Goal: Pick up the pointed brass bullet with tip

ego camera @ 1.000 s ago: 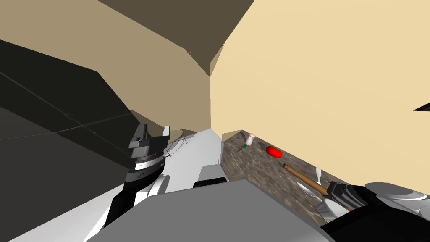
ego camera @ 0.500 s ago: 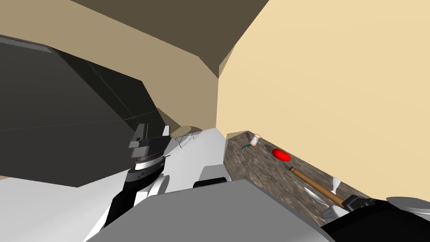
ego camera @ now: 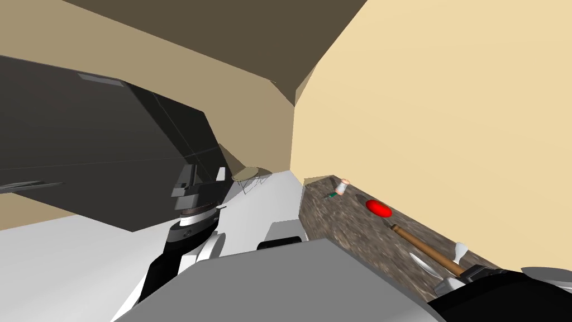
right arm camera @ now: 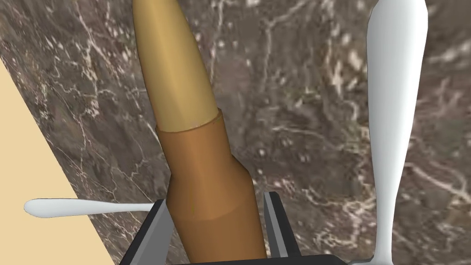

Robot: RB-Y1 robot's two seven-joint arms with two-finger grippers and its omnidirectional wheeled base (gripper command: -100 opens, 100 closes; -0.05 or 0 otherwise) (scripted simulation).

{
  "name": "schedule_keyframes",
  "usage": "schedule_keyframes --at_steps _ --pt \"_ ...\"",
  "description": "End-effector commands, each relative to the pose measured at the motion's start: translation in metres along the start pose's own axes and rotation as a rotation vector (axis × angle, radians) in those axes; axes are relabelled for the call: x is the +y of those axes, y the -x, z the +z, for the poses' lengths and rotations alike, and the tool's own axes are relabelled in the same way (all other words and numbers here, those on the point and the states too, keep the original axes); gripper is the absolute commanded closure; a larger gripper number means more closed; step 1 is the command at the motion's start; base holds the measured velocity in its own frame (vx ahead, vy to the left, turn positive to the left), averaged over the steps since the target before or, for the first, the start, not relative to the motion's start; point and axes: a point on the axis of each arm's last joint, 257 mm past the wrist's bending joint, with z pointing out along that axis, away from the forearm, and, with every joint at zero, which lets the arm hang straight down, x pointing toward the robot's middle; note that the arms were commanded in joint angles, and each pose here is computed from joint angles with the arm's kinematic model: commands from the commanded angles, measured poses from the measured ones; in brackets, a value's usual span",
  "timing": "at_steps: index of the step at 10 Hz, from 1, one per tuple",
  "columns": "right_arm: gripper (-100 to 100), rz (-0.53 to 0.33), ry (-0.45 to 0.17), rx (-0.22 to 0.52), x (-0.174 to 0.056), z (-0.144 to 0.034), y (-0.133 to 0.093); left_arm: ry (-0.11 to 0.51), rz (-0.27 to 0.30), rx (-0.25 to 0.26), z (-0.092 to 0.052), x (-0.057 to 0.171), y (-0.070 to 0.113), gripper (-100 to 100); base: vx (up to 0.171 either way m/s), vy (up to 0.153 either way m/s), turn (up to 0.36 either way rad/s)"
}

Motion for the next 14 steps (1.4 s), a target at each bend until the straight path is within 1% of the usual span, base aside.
schedule_keyframes --at_steps 1,2,3,4,5,6,7,8,9,11,14 --pt "100 0.000 0.000 0.000 0.000 0.000 0.000 0.000 0.000 0.000 0.000 0.000 0.000 0 0.000 0.000 0.000" --pt "100 0.001 0.000 0.000 0.000 0.000 0.000 0.000 0.000 0.000 0.000 0.000 0.000 0 0.000 0.000 0.000" --pt "0 0.001 0.000 0.000 0.000 0.000 0.000 0.000 0.000 0.000 0.000 0.000 0.000 0 0.000 0.000 0.000" --pt "100 -0.013 0.000 -0.008 -0.001 -0.001 0.004 0.000 0.000 0.000 0.000 0.000 0.000 0 0.070 -0.013 -0.280" --pt "100 -0.044 0.004 -0.025 -0.001 -0.002 0.016 0.000 0.000 0.000 0.000 0.000 0.000 0 0.134 -0.009 -0.425" --pt "100 -0.036 -0.011 -0.011 -0.008 -0.005 0.008 0.000 0.000 0.000 0.000 0.000 0.000 0 0.110 0.001 -0.157" --pt "100 -0.075 0.008 -0.042 -0.002 -0.003 0.028 0.000 0.000 0.000 0.000 0.000 0.000 0 0.114 -0.013 -0.204" --pt "100 -0.084 0.024 -0.039 0.005 -0.001 0.025 0.000 0.000 0.000 0.000 0.000 0.000 0 0.087 -0.003 -0.106" --pt "100 -0.075 0.008 -0.042 -0.002 -0.003 0.028 0.000 0.000 0.000 0.000 0.000 0.000 0 0.031 0.003 0.014" --pt "100 -0.138 0.013 -0.076 -0.003 -0.005 0.052 0.000 0.000 0.000 0.000 0.000 0.000 0 0.106 -0.010 -0.320" --pt "100 -0.237 0.018 -0.128 -0.003 -0.010 0.088 0.000 0.000 0.000 0.000 0.000 0.000 0 0.194 0.017 -0.378"
